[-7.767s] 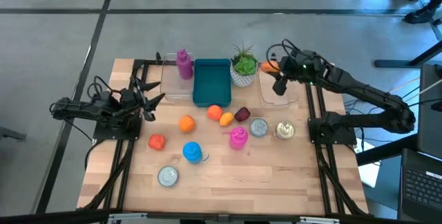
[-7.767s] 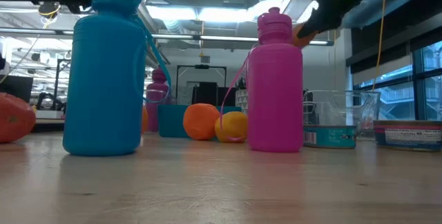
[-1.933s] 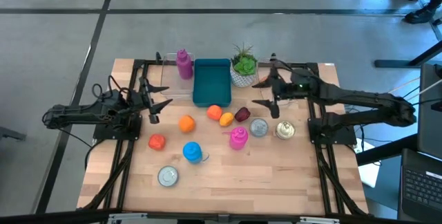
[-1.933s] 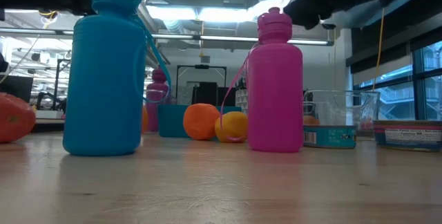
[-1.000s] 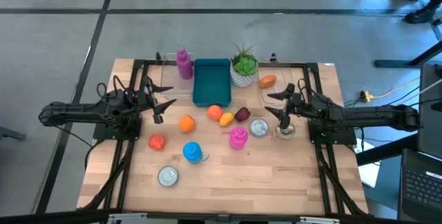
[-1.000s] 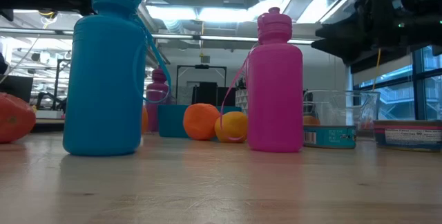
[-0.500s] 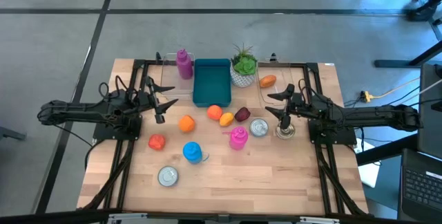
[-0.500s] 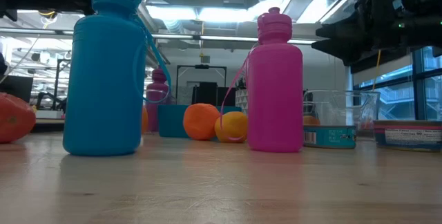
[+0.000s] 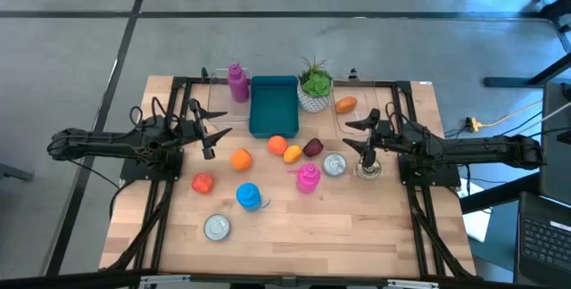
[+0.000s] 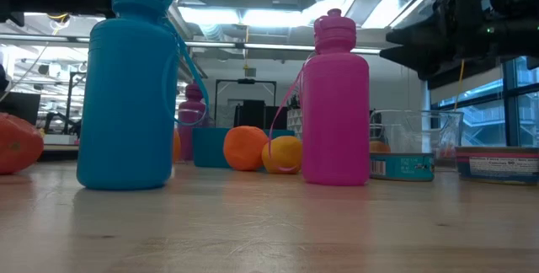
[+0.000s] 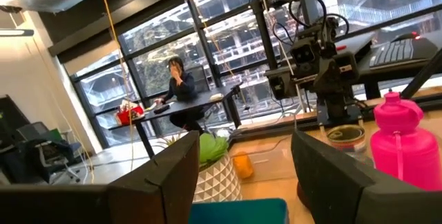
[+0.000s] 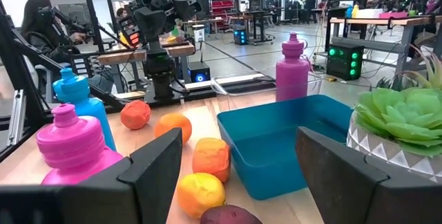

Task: Pick & Place Food Item
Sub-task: Put the pink water bottle into the left transparent bin

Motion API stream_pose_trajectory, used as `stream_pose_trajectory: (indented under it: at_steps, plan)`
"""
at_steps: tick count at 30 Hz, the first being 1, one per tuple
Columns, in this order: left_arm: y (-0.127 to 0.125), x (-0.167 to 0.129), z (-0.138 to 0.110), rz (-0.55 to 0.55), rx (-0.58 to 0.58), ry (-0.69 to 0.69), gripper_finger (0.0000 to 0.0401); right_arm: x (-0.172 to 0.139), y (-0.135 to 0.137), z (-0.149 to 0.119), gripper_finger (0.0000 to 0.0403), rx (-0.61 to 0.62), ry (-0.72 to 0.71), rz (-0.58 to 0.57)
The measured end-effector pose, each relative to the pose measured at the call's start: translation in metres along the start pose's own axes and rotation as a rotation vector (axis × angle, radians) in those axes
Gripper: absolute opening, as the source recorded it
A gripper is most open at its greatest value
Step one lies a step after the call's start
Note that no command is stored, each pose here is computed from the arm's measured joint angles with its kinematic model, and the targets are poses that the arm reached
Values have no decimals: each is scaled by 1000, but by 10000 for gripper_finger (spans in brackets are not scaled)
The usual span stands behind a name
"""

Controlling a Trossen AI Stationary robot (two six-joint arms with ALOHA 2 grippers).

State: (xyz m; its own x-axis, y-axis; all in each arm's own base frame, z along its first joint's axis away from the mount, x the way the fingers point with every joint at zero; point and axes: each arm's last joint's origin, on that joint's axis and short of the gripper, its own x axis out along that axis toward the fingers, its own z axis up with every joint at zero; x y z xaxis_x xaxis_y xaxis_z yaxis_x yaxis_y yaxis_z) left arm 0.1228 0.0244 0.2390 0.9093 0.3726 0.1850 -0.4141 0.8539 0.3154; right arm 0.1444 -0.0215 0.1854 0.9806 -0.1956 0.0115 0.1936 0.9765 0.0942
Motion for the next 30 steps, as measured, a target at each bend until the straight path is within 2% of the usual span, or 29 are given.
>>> stream_pose_trajectory:
  at_steps: [14,25,30]
  plan:
    - [0,0,0,-1,3,-4,220,0,0,2,278,-48,-22,-1]
    - [0,0,0,-3,-50,-5,221,0,0,2,278,-39,-22,2]
    - [0,0,0,-12,-50,-8,220,0,2,6,278,-20,-59,69]
